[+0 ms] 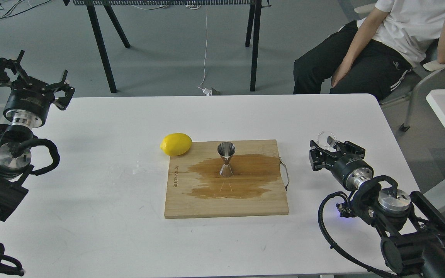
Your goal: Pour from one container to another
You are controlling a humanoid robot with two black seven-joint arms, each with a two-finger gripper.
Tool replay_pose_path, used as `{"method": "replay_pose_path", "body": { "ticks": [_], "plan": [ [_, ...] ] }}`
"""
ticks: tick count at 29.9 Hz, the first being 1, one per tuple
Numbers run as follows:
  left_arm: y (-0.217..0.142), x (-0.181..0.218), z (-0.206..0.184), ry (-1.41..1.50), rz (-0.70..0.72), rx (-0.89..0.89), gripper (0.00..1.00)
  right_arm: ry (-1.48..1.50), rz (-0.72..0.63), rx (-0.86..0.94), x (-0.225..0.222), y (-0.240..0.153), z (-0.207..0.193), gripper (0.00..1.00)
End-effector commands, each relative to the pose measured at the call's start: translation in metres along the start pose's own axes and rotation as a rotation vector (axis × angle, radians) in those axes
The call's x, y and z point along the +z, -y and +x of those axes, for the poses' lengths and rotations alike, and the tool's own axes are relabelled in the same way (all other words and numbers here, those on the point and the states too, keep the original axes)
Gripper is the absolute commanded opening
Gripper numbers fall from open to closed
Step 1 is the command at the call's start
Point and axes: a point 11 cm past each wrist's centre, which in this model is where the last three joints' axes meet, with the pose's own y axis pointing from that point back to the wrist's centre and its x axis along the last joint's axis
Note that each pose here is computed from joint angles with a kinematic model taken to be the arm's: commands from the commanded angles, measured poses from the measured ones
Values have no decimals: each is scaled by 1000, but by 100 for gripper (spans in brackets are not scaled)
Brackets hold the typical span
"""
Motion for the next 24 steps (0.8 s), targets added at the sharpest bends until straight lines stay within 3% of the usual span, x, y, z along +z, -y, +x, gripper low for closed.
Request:
{"method": "replay_pose_path", "body": {
  "ticks": [1,10,16,24],
  "plan": [
    [0,1,1,2,-1,1,100,-117,-62,-19,25,5,-38,38],
    [0,5,2,8,-6,2,100,-437,-165,-51,83,24,-89,38],
    [-1,13,6,24,-12,8,100,-651,-190,-74,112,29,-96,38],
    [-1,15,6,27,-14,9,100,-758,-160,-74,109,31,-94,38]
  ]
}}
